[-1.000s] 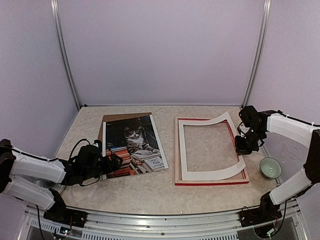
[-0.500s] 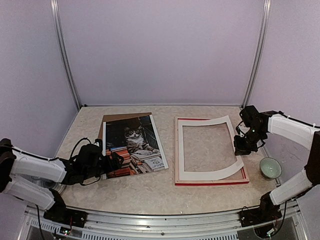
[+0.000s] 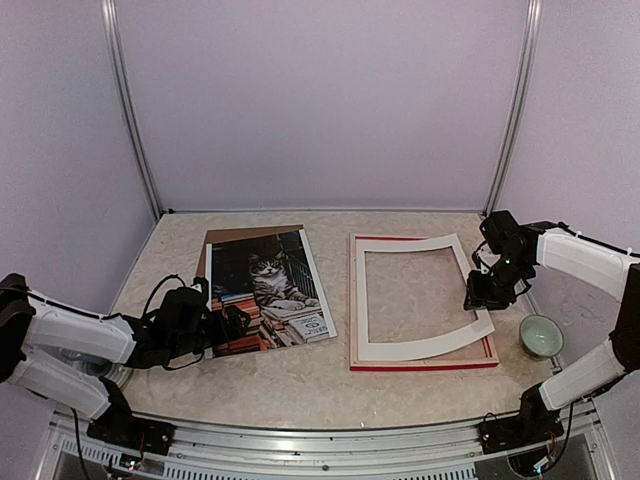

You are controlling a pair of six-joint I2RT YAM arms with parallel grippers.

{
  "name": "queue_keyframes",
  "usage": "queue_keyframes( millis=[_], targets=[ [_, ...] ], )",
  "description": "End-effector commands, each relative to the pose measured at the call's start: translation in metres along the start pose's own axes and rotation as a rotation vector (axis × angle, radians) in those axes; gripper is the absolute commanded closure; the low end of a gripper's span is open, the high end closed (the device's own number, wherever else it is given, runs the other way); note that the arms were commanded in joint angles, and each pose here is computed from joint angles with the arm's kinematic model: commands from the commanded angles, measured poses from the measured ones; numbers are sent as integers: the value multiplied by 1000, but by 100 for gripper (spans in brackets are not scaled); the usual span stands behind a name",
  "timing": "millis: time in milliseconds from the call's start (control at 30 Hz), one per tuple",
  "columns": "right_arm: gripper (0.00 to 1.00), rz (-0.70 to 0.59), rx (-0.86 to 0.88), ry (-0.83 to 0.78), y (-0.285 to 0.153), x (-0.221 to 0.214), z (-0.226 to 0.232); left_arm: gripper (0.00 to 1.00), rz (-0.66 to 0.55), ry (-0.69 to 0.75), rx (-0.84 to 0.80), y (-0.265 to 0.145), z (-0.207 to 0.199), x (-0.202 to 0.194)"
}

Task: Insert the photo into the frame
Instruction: Place the mat board on the glass panel.

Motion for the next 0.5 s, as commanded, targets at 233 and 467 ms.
queue_keyframes(
  millis=[233, 467],
  targets=[
    [42, 13, -76, 11, -5, -2, -13, 1, -24, -1, -25, 0, -12, 9],
    [37, 16, -90, 16, -4, -2, -15, 1, -25, -1, -26, -1, -13, 10]
  ],
)
Point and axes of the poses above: each gripper's point midway between its finger pads, its own y axis out along the fingers, its own z axis along the line the jaws close on, x = y × z, the point moved 3 cm from there along -y, back along the fingers, and after that the axes turned 5 degrees about -y, right-handed, at the moved point
